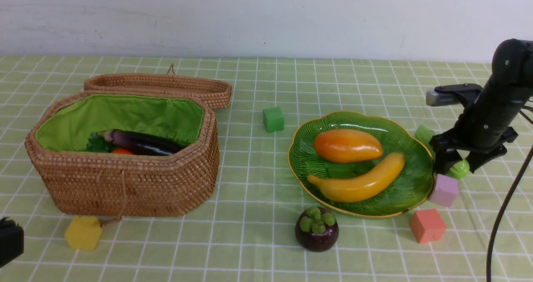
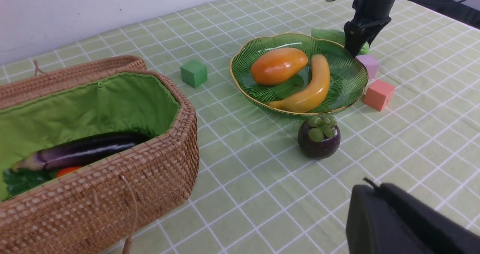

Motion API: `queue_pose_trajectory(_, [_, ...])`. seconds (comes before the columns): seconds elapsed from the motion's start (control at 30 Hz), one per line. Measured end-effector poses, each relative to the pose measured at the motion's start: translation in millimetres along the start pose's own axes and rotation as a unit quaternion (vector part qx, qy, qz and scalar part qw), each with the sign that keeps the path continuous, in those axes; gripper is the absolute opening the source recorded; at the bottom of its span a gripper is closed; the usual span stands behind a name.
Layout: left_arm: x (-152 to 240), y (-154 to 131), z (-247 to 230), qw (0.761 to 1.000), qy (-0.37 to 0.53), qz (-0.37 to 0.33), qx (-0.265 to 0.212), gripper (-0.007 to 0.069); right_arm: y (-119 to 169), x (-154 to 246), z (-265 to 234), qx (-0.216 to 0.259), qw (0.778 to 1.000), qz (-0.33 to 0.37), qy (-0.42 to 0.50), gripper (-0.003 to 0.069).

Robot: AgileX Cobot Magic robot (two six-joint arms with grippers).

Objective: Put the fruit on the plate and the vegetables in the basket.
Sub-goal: Take a chayote with your right arm and place it on the basket on the left.

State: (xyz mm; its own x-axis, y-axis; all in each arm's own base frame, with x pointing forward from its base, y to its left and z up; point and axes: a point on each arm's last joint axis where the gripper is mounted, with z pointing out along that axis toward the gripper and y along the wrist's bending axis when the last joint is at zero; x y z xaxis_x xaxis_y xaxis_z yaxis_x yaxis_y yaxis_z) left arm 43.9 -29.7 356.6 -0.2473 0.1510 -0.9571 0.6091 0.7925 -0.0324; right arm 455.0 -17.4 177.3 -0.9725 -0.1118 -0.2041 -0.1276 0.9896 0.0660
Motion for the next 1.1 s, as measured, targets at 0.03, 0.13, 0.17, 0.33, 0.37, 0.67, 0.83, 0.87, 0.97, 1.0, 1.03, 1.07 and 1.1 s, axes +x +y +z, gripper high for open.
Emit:
queue_pose_trajectory(0.03, [0,0,0,1.000,0.000,0.000,0.000,-0.0009,0,0,2,0.000,1.000,0.000,0.001,0.0549])
queue_pose_trajectory(0.13, [0,0,0,1.000,0.000,0.000,0.000,-0.0009,-1,-1,8,-0.001,1.000,0.001,0.003,0.0546])
queue_pose_trajectory(0.17, [0,0,0,1.000,0.000,0.000,0.000,-0.0009,-1,-1,9,0.000,1.000,0.001,0.001,0.0545])
queue_pose_trajectory(0.33, [0,0,0,1.000,0.000,0.000,0.000,-0.0009,0,-3,11,-0.006,1.000,0.007,-0.012,0.0462])
queue_pose_trajectory(0.37, [0,0,0,1.000,0.000,-0.001,0.001,-0.0009,0,-3,11,-0.006,1.000,0.007,-0.012,0.0462])
queue_pose_trajectory(0.67, [1,-1,0,1.000,0.006,-0.010,0.008,-0.0009,1,-1,2,-0.004,1.000,0.004,-0.007,0.0443])
queue_pose_trajectory(0.83, [1,-1,0,1.000,0.008,-0.010,0.008,-0.0009,6,2,-63,0.014,0.998,0.039,-0.051,0.0443])
queue_pose_trajectory(0.87, [1,-1,0,1.000,0.008,-0.008,0.006,-0.0009,13,5,-86,0.005,0.997,0.048,-0.068,0.0443])
queue_pose_trajectory(0.97, [1,0,0,1.000,0.007,0.000,-0.002,-0.0009,34,11,-122,-0.024,0.994,0.043,-0.098,0.0443])
queue_pose_trajectory(1.0, [1,3,0,1.000,0.005,0.010,-0.015,-0.0009,61,14,-142,-0.051,0.992,0.003,-0.118,0.0443])
queue_pose_trajectory(1.03, [1,4,0,1.000,0.004,0.013,-0.020,-0.0009,65,15,-145,-0.055,0.991,-0.003,-0.122,0.0443])
queue_pose_trajectory(1.07, [0,8,0,0.999,0.001,0.021,-0.042,-0.0009,97,19,-162,-0.086,0.984,-0.055,-0.146,0.0443])
queue_pose_trajectory(1.1, [-1,11,-1,0.998,-0.002,0.023,-0.061,-0.0009,128,23,-174,-0.115,0.974,-0.102,-0.167,0.0443])
